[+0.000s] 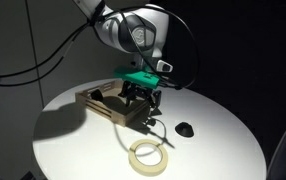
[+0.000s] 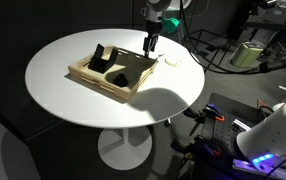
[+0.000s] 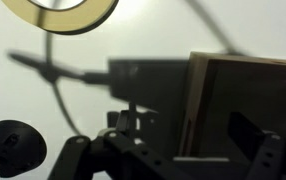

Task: Move the tray to the right slightly

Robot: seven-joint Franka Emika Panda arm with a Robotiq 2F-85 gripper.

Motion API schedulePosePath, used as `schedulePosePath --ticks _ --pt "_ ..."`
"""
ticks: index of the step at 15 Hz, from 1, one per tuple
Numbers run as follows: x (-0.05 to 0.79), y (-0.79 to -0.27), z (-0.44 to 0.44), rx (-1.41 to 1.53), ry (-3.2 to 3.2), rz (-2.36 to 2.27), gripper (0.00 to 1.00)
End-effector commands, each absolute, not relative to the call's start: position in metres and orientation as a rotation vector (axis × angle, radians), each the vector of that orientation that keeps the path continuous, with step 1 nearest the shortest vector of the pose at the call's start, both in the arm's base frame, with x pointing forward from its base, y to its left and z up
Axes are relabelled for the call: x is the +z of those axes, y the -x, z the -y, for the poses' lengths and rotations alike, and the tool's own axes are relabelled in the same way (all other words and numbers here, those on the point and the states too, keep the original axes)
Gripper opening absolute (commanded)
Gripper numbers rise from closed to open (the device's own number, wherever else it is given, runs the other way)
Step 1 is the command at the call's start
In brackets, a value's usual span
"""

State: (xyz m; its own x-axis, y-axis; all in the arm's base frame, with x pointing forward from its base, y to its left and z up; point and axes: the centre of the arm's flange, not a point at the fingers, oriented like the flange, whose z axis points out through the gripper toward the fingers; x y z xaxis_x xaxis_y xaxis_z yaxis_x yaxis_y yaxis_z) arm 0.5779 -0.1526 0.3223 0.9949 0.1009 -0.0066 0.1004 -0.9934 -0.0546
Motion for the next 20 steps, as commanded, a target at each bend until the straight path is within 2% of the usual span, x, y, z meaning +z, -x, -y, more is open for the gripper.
schedulePosePath --ticks 1,3,4,6,13,15,20 --pt "0.3229 -0.5839 0.1494 0.003 3.077 0.176 1.00" --pt "0.3182 -0.5844 0.1488 0.011 3.074 0.171 0.98" --pt "0.3163 -0.5842 0.1491 0.014 3.074 0.170 0.74" --pt "0.3141 -0.5837 0.1507 0.019 3.072 0.164 0.72" --pt "0.3169 -0.5821 0.1546 0.013 3.078 0.154 0.13" --pt "0.3178 -0.5828 0.1532 0.006 3.081 0.151 0.01" --pt "0.3192 -0.5841 0.1501 -0.005 3.077 0.063 0.03"
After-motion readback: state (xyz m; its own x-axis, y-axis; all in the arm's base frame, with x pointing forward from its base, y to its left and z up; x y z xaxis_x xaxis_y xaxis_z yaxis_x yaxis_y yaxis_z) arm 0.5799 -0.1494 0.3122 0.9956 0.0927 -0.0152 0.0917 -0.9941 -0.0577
